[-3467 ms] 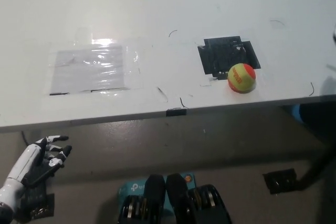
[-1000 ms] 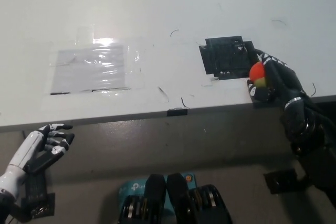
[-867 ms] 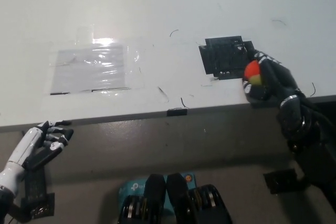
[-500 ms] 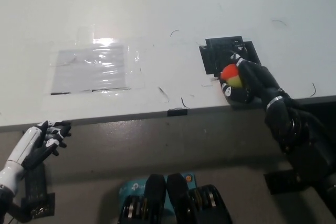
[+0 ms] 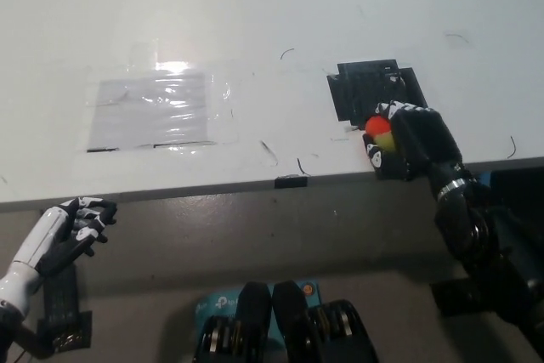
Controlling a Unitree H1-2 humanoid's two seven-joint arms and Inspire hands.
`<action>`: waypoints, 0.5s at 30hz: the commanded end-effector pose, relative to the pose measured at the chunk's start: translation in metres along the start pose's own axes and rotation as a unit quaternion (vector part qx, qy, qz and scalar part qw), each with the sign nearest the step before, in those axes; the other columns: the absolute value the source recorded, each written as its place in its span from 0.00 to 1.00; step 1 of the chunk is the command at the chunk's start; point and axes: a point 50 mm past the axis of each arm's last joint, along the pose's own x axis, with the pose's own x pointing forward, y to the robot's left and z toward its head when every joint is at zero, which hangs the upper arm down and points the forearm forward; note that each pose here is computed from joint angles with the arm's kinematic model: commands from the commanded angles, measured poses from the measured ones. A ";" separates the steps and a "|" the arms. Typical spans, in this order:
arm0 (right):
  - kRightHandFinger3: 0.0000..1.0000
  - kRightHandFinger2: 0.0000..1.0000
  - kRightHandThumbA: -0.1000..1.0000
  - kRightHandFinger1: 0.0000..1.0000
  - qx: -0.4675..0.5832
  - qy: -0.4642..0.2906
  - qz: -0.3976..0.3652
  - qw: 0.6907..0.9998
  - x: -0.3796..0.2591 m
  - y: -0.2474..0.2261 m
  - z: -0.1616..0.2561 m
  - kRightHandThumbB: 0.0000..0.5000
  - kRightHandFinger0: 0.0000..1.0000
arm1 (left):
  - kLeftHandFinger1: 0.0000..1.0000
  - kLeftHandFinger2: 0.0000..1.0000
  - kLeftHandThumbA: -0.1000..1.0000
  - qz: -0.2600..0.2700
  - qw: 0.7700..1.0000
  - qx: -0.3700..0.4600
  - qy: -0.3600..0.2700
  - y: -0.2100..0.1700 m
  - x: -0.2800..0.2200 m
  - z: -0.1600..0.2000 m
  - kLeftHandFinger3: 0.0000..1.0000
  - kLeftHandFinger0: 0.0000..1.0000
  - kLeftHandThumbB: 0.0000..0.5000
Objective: The robot uses right hand to squeeze a small tennis ball placed on the black area of the table
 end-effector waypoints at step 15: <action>0.30 0.38 0.00 0.06 0.302 -0.010 -0.258 0.918 0.000 -0.097 0.013 0.34 0.00 | 0.50 0.62 0.77 0.004 1.000 0.007 -0.012 0.006 -0.009 -0.002 0.73 0.43 0.10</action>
